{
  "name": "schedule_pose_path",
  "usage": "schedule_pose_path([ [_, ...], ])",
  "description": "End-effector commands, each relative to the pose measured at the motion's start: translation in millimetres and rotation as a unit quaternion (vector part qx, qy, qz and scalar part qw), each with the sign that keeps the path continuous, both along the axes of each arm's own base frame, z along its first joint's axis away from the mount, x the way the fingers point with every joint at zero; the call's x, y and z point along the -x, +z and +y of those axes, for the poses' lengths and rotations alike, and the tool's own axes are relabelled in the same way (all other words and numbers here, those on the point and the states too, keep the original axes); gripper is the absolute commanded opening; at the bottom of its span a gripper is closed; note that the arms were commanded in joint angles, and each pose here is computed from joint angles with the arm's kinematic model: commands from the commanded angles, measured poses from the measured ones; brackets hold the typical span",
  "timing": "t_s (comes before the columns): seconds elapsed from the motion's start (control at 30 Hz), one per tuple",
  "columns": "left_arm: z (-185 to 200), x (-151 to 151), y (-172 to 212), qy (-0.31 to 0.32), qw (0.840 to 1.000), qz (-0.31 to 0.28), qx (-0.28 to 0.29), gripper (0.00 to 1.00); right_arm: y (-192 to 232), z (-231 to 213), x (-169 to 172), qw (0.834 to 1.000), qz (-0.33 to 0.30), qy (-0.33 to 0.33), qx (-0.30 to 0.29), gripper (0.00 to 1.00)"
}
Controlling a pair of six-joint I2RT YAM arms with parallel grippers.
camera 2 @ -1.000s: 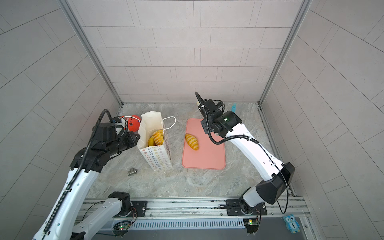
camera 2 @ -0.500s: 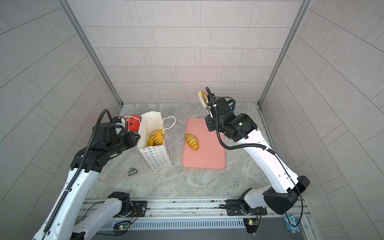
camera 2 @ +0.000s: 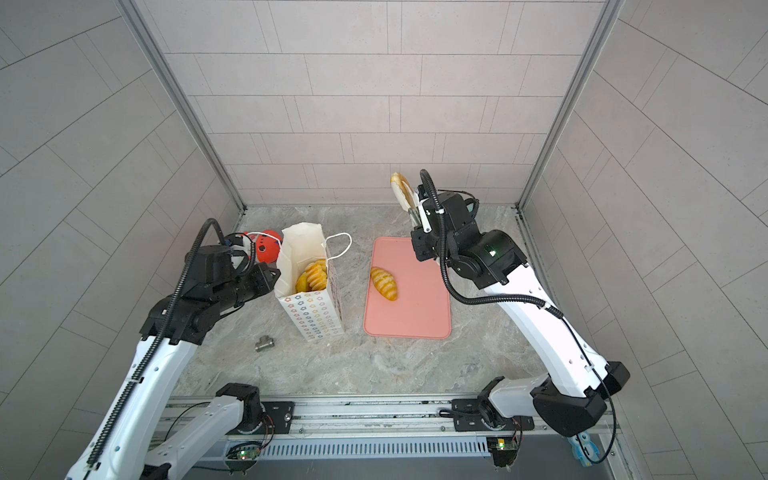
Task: Place the fake bread into the paper bag
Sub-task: 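Lift the pinched ring bun up off the tray with the right gripper, then carry the ring bun over the paper bag opening with the right gripper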
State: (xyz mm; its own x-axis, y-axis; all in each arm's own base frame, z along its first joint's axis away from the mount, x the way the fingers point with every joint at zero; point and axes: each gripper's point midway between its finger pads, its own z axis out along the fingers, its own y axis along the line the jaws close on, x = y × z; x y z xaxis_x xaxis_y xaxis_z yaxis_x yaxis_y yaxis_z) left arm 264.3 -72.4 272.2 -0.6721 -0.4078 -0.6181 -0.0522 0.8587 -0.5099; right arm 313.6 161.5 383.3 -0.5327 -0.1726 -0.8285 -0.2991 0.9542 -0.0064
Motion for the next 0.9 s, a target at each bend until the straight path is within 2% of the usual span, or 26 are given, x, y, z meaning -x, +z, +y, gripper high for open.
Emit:
schedule_pose_path([
  [0.0,1,0,2,0.002,1.000,-0.006,-0.002,0.09,40,0,6,0.997,-0.052,0.008,-0.049,0.30],
  [0.43,1,0,2,0.002,1.000,-0.006,-0.002,0.09,60,16,19,0.990,-0.077,0.061,-0.104,0.31],
  [0.87,1,0,3,0.003,1.000,-0.007,0.000,0.09,69,42,29,0.977,-0.070,0.125,-0.159,0.31],
])
